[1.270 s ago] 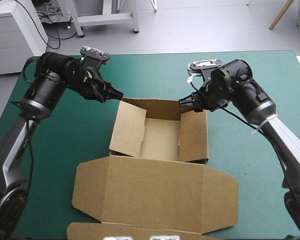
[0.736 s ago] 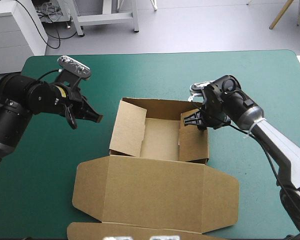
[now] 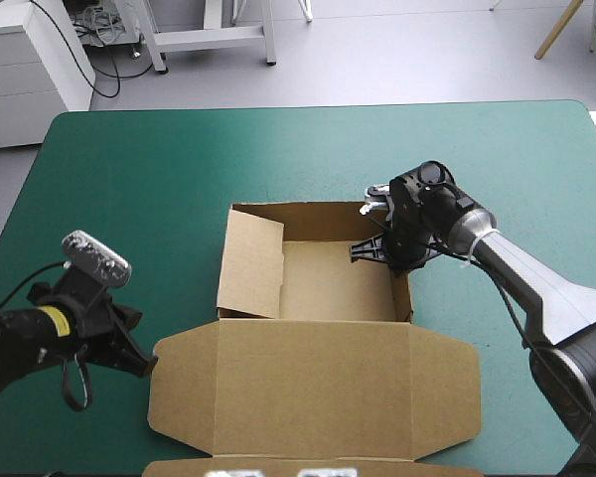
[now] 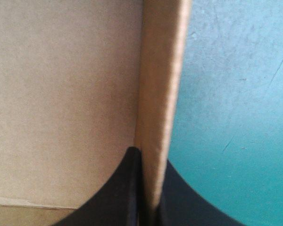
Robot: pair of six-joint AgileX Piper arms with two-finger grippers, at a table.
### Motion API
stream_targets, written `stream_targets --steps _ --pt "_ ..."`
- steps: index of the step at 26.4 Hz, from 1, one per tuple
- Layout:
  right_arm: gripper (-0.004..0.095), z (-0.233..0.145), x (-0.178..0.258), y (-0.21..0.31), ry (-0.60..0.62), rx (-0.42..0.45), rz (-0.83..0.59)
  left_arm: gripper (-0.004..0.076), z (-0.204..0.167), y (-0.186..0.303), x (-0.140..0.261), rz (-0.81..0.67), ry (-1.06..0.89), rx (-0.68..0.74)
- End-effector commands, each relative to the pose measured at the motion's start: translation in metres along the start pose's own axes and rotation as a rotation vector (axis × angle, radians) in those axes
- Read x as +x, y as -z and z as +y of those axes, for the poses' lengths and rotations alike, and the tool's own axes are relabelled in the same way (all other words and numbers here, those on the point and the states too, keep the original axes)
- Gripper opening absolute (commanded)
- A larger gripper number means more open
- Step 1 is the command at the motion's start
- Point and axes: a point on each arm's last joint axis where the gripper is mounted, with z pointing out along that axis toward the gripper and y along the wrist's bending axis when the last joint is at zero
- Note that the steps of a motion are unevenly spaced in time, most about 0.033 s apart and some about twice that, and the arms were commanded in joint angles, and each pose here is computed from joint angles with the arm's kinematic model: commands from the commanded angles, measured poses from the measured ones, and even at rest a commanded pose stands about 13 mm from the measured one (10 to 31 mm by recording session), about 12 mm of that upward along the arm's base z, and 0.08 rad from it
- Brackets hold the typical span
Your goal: Fold the box
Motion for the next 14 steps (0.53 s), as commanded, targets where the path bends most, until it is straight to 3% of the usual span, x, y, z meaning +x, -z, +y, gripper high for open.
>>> stream_targets --steps 1,7,14 --pt "-0.0019 -0.018 -0.004 0.019 0.026 0.058 -0.065 -0.001 -0.005 0.003 0.027 -0.098 0.0 -0.008" --pt "-0.0019 -0.095 -0.012 0.029 -0.183 0.084 -0.082 -0.001 -0.014 -0.004 0.087 -0.122 -0.021 -0.009" --pt "-0.0019 -0.204 0.008 0.054 -0.388 0.17 -0.124 -0.001 -0.023 -0.003 0.122 -0.198 -0.01 0.017"
